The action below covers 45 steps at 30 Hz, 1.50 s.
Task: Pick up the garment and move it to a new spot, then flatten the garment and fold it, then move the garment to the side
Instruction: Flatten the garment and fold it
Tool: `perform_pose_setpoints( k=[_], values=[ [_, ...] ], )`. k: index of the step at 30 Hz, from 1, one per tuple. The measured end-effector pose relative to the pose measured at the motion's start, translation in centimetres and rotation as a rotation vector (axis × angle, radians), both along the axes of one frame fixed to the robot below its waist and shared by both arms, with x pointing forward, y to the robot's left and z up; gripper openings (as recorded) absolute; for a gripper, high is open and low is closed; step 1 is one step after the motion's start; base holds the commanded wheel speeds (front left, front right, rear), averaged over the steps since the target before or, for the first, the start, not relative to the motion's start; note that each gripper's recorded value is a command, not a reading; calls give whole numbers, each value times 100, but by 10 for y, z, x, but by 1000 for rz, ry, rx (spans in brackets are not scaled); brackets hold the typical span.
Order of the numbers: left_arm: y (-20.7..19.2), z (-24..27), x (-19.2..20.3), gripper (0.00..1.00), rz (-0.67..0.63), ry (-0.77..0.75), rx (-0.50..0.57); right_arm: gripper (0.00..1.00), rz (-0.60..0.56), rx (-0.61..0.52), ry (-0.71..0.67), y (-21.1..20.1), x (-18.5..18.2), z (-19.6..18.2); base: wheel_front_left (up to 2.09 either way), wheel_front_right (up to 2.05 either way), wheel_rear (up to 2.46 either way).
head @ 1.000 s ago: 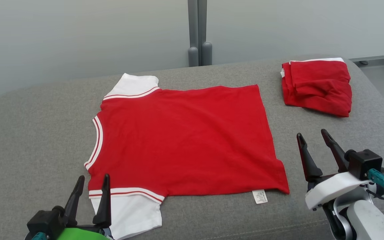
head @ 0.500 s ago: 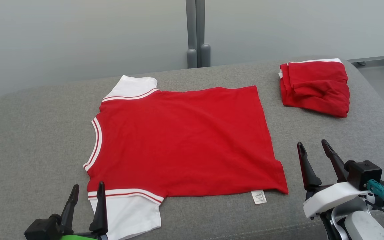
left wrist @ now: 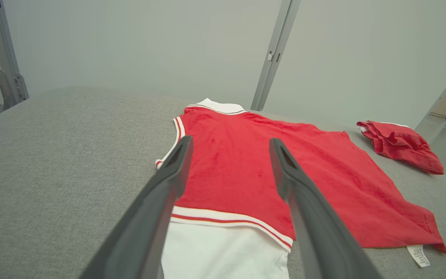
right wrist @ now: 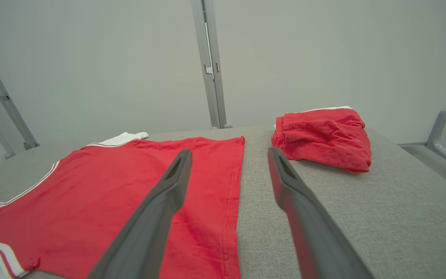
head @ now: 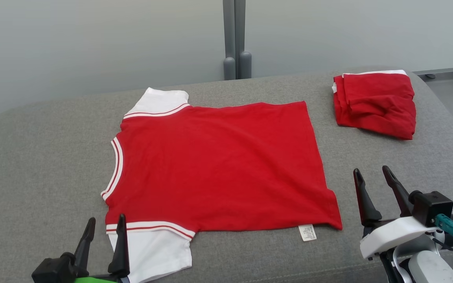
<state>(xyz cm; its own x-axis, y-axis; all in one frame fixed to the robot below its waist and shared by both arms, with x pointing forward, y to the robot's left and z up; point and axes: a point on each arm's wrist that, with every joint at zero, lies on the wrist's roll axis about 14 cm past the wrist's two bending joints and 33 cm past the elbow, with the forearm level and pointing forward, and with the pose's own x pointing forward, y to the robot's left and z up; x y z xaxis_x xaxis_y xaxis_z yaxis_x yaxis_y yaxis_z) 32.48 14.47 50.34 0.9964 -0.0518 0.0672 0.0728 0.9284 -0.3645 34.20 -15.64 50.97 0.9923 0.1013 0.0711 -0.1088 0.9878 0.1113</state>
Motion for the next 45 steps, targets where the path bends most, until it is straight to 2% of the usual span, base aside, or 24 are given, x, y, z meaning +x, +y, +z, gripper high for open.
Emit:
perform_pose_setpoints(
  k=[5,10,14,22,26,31,45],
  values=[
    [3,-12,-5,100,18,43,-20,100,-2,3,8,0,-1,-3,0,0,0],
    [7,-60,-27,100,40,219,-83,100,3,2,45,0,-4,-15,0,0,0],
    [7,-91,-45,100,57,355,-177,100,1,2,55,-1,-3,-18,0,0,0],
    [0,-128,-64,100,84,524,-367,100,17,-8,74,2,1,-24,0,0,0],
    [0,-137,-68,100,113,562,-462,100,30,-17,82,3,2,-27,0,0,0],
    [-3,-136,-59,100,110,555,-510,100,25,-33,90,-2,2,-30,0,0,0],
    [-10,-143,-46,100,114,560,-541,100,9,-55,105,-14,2,-35,0,0,0]
  ],
)
